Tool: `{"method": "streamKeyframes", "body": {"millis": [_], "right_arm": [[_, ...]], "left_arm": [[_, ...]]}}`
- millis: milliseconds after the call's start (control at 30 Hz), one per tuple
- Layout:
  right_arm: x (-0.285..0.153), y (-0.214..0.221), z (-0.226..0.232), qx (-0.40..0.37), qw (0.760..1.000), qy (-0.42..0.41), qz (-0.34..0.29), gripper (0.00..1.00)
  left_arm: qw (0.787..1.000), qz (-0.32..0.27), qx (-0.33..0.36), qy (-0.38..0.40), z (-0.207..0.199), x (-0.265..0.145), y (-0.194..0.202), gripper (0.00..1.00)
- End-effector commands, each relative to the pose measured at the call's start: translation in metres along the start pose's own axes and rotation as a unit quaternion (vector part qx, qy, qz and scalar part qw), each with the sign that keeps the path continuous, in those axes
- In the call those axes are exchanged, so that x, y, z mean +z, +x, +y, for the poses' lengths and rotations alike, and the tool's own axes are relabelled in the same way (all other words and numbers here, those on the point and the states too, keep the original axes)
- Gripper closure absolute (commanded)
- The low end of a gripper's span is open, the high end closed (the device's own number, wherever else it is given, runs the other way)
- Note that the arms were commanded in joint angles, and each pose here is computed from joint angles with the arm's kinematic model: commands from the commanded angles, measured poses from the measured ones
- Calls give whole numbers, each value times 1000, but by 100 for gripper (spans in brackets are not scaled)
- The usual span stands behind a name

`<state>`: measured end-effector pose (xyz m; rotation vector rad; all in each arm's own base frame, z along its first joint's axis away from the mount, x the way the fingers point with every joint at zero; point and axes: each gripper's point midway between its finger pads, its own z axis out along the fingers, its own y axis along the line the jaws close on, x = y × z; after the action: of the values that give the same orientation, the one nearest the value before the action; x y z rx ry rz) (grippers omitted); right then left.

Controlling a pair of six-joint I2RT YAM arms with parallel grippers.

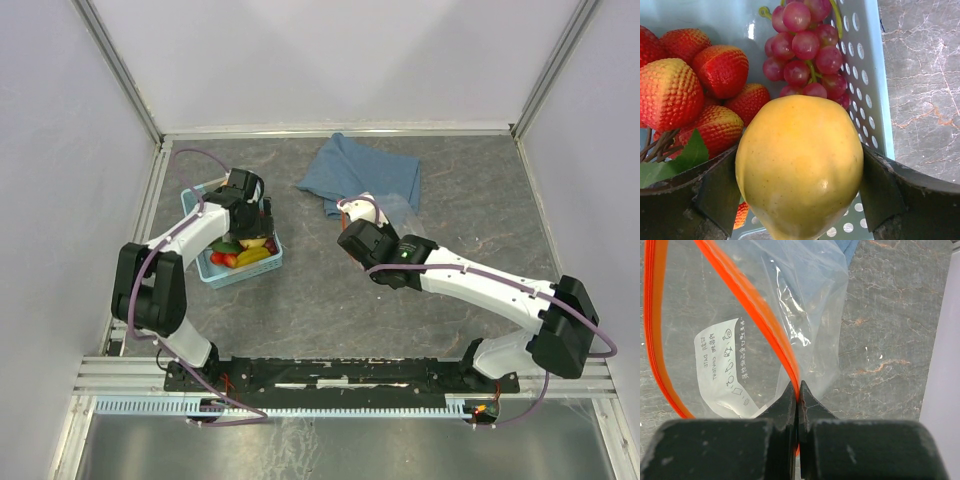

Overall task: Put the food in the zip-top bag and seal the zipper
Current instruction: Pick up the fake fruit from the bin.

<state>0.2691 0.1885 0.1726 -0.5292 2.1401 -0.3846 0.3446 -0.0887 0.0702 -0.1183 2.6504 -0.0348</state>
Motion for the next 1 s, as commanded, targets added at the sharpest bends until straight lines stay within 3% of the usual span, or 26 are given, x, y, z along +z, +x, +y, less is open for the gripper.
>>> {"method": "streamKeyframes", "body": {"millis": [0, 233, 433, 667, 967], "right_arm": [[0, -5, 1, 8, 1000, 2, -10, 98], [-3, -10, -2, 13, 1000, 3, -13, 98], [-4, -15, -2, 17, 1000, 3, -10, 98], [-4, -18, 5, 30, 1000, -4, 1, 98], [-7, -23, 11, 58, 998, -14, 7, 98]], "left_arm": [[999, -25, 16, 24, -7, -14, -18, 15], [996, -65, 3, 54, -13, -39, -27, 37], [987, -115, -19, 110, -26, -75, -34, 42], [953, -168, -64, 244, -65, -122, -28, 46], [914, -200, -46, 351, -119, -170, -9, 46]]}}
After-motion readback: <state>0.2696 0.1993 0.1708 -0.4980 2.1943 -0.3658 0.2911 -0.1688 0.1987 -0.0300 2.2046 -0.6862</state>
